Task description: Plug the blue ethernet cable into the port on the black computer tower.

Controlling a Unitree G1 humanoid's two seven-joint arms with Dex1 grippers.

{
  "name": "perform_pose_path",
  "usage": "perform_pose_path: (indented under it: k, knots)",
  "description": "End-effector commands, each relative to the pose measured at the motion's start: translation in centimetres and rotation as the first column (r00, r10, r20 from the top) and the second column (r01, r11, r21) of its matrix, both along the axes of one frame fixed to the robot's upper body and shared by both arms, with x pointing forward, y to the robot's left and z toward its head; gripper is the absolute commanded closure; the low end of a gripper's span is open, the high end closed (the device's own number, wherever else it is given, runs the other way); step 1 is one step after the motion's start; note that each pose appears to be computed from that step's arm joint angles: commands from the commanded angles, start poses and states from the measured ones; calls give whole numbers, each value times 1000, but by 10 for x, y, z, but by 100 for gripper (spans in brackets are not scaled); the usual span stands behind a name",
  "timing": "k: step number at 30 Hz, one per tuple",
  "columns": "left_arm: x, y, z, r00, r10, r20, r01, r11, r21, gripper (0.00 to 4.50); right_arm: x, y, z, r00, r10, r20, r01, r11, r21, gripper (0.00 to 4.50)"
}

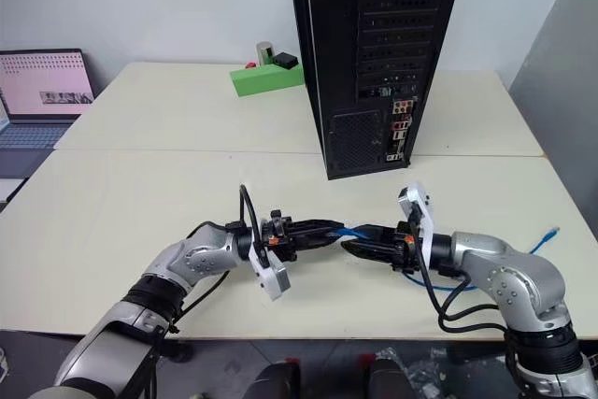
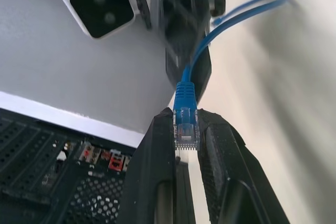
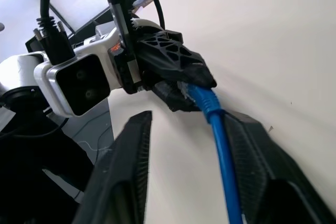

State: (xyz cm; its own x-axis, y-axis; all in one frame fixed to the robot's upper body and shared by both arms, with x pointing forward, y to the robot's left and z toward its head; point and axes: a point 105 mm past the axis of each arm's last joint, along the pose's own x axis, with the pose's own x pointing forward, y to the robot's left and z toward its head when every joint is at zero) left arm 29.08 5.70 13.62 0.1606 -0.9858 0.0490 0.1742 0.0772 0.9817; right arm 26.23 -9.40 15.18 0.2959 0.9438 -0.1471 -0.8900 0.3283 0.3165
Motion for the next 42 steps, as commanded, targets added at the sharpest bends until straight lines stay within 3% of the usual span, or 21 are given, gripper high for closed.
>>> perform_pose_path:
  k: [1, 15, 26, 36, 38, 42]
  knots:
    - [0, 2, 8, 1000, 1, 12, 0, 999, -35, 419, -7, 3, 14, 998, 48, 37, -49, 998, 32, 225]
    - [-6, 1, 9, 1000, -20, 8, 20, 999, -44, 419, 2, 6, 15, 999, 17, 30, -19, 997, 72, 225]
    - [-9, 0, 9, 1000, -27, 3, 28, 998, -54, 419, 5, 8, 15, 1000, 14, 24, -16, 997, 73, 442]
    - [-11, 0, 7, 999, -38, -17, 37, 998, -54, 419, 5, 9, 17, 999, 33, 13, -34, 996, 82, 450]
    - [-10, 2, 5, 999, -30, -39, 27, 998, -56, 349, 4, 9, 17, 999, 43, 8, -44, 996, 80, 450]
    - [1, 7, 0, 993, 34, -111, -39, 998, -45, 278, 4, 9, 17, 999, 50, 9, -51, 996, 72, 450]
